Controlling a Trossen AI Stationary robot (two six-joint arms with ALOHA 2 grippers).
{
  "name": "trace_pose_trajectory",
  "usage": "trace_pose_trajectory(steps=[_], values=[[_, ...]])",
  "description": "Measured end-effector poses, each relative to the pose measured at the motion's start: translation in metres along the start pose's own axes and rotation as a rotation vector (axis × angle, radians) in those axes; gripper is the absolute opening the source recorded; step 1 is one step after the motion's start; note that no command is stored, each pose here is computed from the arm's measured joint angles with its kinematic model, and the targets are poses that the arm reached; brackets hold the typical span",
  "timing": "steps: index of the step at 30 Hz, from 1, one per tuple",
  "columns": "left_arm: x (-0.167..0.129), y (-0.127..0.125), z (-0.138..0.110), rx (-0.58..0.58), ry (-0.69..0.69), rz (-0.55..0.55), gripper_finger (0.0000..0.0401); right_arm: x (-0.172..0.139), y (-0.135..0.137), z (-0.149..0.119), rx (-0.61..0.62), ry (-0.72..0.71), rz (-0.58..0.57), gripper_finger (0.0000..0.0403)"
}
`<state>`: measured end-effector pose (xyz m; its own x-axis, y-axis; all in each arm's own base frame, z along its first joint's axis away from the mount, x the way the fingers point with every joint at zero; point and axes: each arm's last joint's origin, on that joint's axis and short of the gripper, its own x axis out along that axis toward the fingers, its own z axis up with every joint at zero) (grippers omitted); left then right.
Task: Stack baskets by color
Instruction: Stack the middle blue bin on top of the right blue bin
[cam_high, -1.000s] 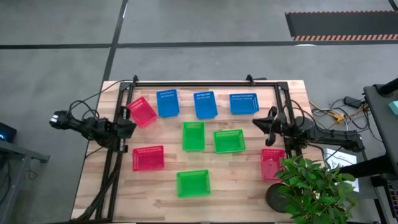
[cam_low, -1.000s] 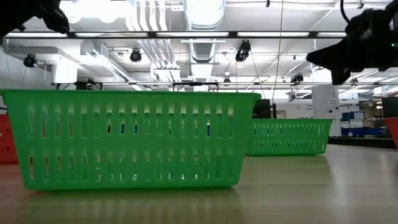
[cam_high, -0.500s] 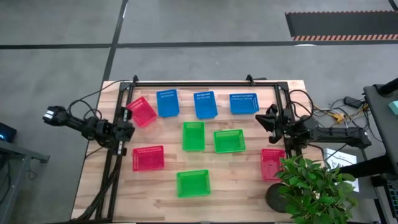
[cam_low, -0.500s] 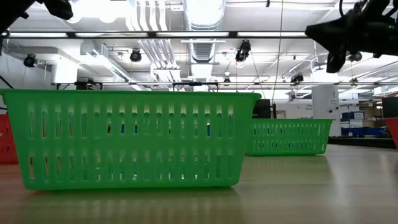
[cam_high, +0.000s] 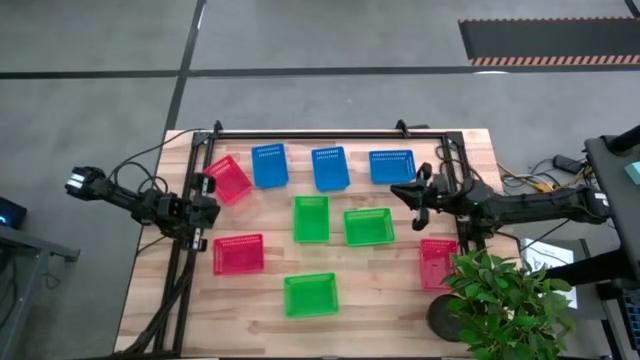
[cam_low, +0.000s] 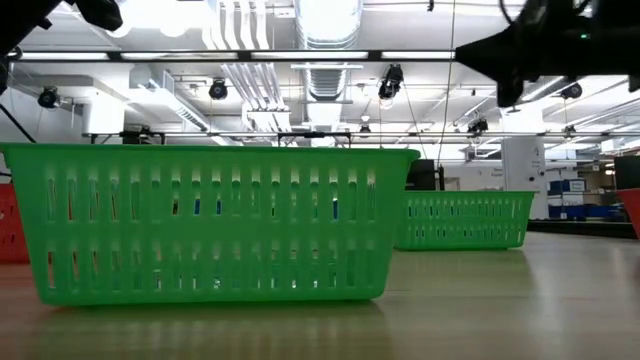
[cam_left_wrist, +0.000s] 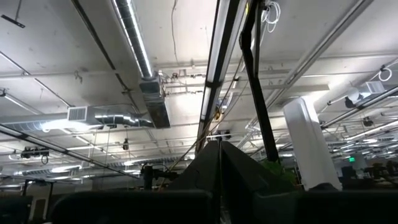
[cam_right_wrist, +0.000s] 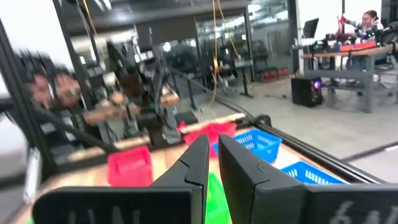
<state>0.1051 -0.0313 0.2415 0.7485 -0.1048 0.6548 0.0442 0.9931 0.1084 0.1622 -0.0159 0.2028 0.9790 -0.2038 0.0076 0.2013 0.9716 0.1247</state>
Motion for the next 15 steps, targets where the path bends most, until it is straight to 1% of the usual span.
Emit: trace_pose_trajectory(steps=[4, 6, 8, 13, 15], values=[[0.0, 0.0, 0.0, -0.001, -0.002, 0.001, 0.0, 0.018, 0.003, 0.006, -0.074, 0.046, -0.004, 0.0028], [0.0, 0.0, 0.0, -0.001, -0.002, 0.001, 0.0, 0.027, 0.004, 0.005, -0.121, 0.109, -0.009, 0.0028], [0.0, 0.0, 0.0, -0.001, 0.002, 0.0, 0.0, 0.04, 0.005, 0.015, -0.16, 0.155, -0.034, 0.0028], [0.0, 0.0, 0.0, -0.002, 0.001, -0.001, 0.0, 0.07, -0.002, 0.022, -0.274, 0.497, -0.089, 0.0028], [0.0, 0.0, 0.0, -0.002, -0.001, 0.0, 0.0, 0.082, -0.007, 0.026, -0.325, 0.593, -0.1, 0.0028]])
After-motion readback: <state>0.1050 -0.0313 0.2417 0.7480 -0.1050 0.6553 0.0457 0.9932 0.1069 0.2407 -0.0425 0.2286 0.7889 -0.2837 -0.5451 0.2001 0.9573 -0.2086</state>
